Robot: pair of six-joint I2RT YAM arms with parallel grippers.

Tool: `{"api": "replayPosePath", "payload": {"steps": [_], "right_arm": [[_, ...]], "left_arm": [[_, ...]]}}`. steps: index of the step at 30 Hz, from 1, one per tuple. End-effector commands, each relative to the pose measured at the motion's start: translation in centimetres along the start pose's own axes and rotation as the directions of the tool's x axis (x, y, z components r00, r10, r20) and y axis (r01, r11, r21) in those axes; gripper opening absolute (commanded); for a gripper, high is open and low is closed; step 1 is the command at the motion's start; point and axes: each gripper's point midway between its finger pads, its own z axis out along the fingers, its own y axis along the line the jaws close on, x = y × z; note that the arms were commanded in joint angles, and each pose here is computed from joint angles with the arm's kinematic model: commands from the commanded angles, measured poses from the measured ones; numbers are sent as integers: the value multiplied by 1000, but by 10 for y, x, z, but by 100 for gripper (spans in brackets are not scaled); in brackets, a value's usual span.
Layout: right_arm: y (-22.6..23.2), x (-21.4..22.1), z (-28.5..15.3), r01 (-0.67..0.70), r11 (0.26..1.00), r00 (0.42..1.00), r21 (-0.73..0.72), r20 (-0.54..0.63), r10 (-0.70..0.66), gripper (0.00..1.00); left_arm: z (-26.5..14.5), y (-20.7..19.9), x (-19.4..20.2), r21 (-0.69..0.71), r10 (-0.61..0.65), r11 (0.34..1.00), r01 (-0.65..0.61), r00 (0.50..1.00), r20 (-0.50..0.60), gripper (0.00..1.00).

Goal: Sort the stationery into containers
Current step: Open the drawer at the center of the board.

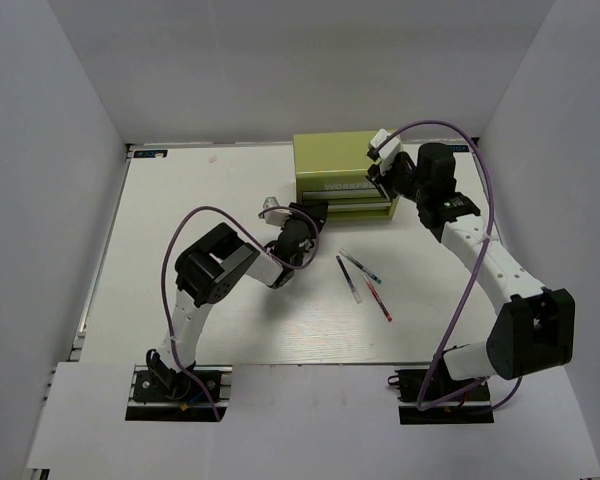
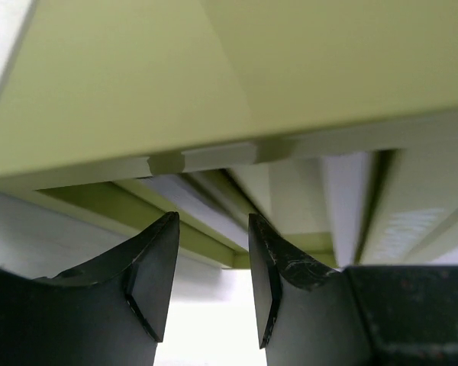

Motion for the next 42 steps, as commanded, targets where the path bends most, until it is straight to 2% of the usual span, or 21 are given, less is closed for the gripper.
{"api": "replayPosePath", "payload": {"steps": [1,6,15,21,26,28,34,42], "right_arm": [[-12,-39,-1,14,1000,996,4,89,-14,31],[-17,-47,-2,25,1000,994,15,103,-26,31],[-13,-34,8,11,1000,998,-21,68,-9,31],[3,-9,23,-22,991,999,-130,-28,19,31],[11,4,26,-38,985,997,-165,-66,27,31],[10,5,27,-38,986,997,-160,-68,28,31],[6,19,35,-67,987,991,-145,-127,49,32],[1,40,48,-95,987,976,-127,-208,68,34]], "left_arm": [[9,10,-2,-53,3,999,-1,999,32,52],[15,17,-2,-87,-27,996,32,998,61,50],[25,22,-3,-88,-46,995,53,996,82,47],[29,35,-7,-114,-63,991,75,992,107,31],[28,40,-12,-115,-74,990,87,990,117,5],[23,46,-13,-116,-73,989,87,990,117,0],[3,58,-10,-113,-74,990,83,994,81,0],[-22,49,-4,-68,-91,994,91,996,0,0]]}}
